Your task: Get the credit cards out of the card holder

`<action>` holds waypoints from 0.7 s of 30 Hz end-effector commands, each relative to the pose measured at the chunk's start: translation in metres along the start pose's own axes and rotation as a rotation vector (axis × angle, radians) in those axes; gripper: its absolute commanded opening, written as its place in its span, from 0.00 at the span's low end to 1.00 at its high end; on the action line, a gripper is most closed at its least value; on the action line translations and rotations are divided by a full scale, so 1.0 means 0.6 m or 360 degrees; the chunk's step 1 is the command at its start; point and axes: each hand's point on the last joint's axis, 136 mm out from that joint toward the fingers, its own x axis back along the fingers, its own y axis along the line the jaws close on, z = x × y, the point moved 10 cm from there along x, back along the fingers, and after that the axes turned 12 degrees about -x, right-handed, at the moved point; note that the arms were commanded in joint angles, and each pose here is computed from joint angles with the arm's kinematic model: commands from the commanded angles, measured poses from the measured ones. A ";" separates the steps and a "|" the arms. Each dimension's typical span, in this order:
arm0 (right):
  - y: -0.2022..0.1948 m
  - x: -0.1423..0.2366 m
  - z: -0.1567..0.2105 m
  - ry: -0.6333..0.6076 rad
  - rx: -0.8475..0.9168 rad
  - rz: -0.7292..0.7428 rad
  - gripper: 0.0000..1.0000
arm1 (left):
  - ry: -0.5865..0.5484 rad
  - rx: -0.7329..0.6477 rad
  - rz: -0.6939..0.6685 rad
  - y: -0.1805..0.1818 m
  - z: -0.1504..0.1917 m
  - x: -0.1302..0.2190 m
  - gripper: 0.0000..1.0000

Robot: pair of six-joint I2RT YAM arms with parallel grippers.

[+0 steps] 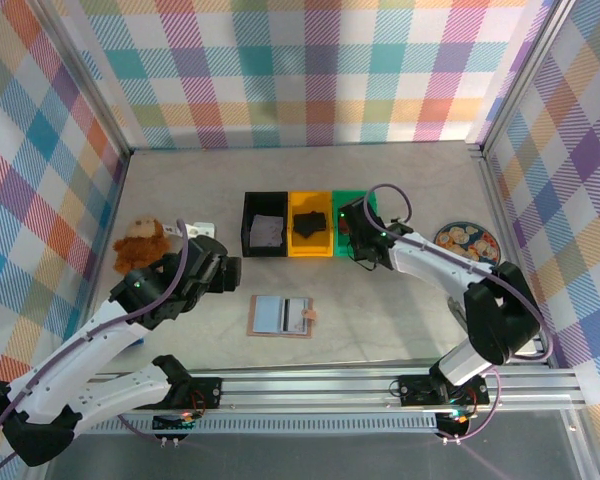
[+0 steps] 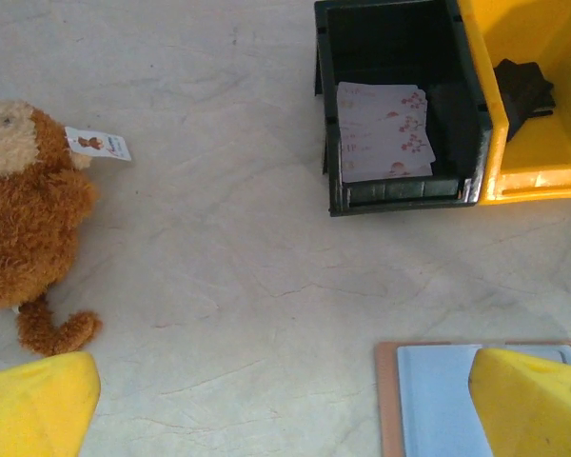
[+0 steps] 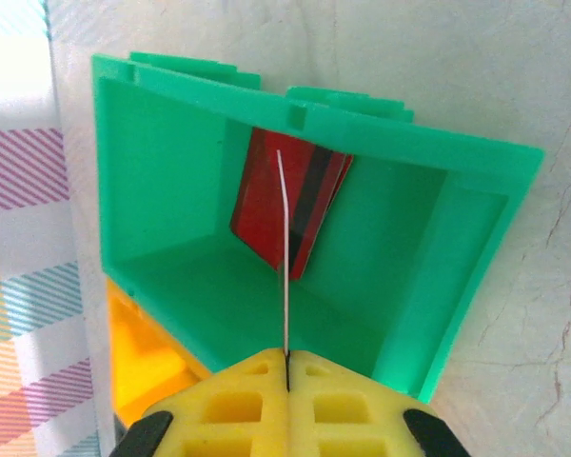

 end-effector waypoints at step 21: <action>0.000 -0.092 0.008 -0.0039 -0.0033 0.0001 0.00 | -0.0064 0.0002 -0.0020 0.002 0.009 -0.005 1.00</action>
